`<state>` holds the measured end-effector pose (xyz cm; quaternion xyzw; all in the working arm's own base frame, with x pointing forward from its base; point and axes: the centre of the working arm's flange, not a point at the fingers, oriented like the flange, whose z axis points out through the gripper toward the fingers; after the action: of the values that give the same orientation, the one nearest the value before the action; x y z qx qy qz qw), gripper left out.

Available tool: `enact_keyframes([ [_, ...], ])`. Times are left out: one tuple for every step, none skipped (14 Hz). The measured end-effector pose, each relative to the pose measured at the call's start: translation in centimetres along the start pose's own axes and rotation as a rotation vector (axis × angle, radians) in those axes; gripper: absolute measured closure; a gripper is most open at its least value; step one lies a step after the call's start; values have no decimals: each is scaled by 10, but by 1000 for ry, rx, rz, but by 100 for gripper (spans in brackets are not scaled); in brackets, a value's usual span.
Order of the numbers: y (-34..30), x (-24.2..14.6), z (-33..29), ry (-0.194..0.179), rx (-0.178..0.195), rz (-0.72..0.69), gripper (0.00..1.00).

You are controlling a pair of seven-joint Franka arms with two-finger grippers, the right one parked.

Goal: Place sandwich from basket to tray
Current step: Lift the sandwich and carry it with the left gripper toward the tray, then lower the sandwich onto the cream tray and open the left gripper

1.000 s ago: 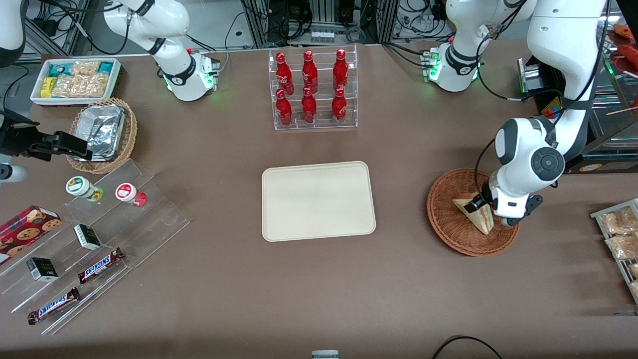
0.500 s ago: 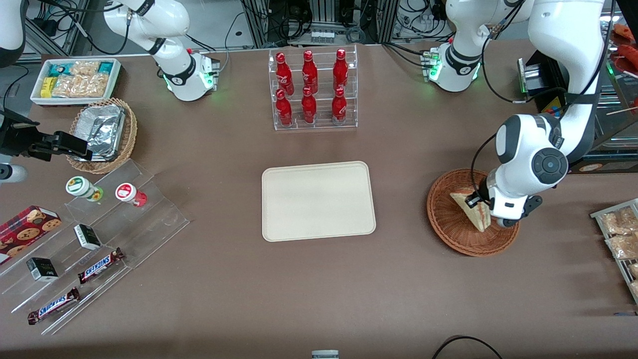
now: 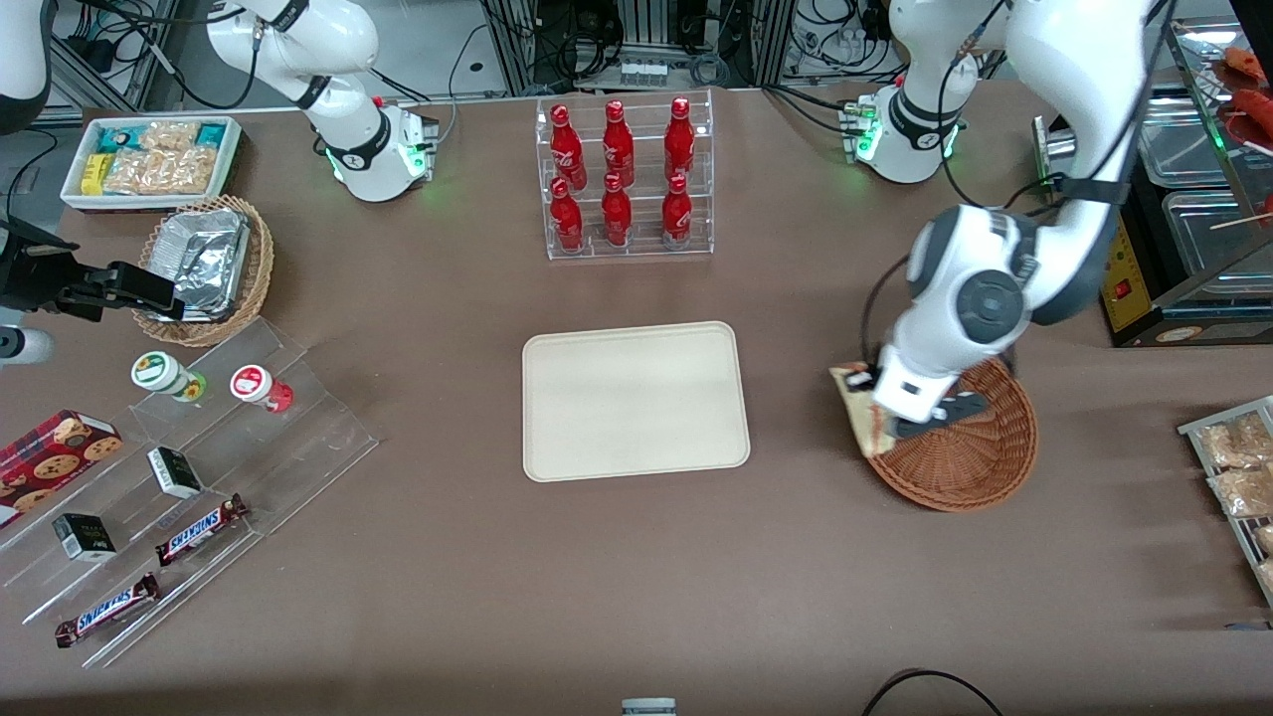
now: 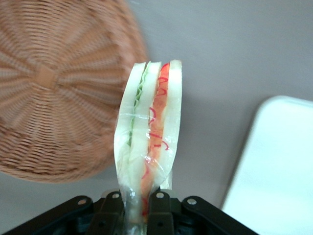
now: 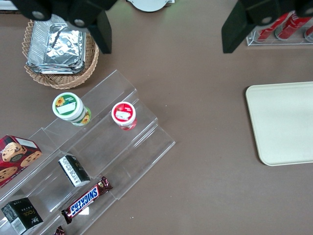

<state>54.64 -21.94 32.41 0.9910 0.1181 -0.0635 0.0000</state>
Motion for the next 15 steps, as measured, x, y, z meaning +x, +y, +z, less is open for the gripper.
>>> enact_keyframes([
  [22,-11,1,2,0,35,84],
  [43,-23,2,3,1,59,84],
  [61,-34,5,3,2,68,84],
  [79,-44,7,3,2,71,84],
  [95,-52,10,2,1,70,84],
  [110,-58,13,1,-2,72,84],
  [126,-64,17,-1,-6,77,84],
  [142,-69,22,-1,-6,81,84],
  [159,-74,29,7,1,77,84],
  [175,-80,36,19,10,65,84],
  [191,-84,43,30,17,55,84],
  [206,-88,51,36,18,50,84],
  [219,-92,58,35,15,48,84],
  [230,-94,64,31,13,43,84],
  [238,-94,69,22,18,40,84],
])
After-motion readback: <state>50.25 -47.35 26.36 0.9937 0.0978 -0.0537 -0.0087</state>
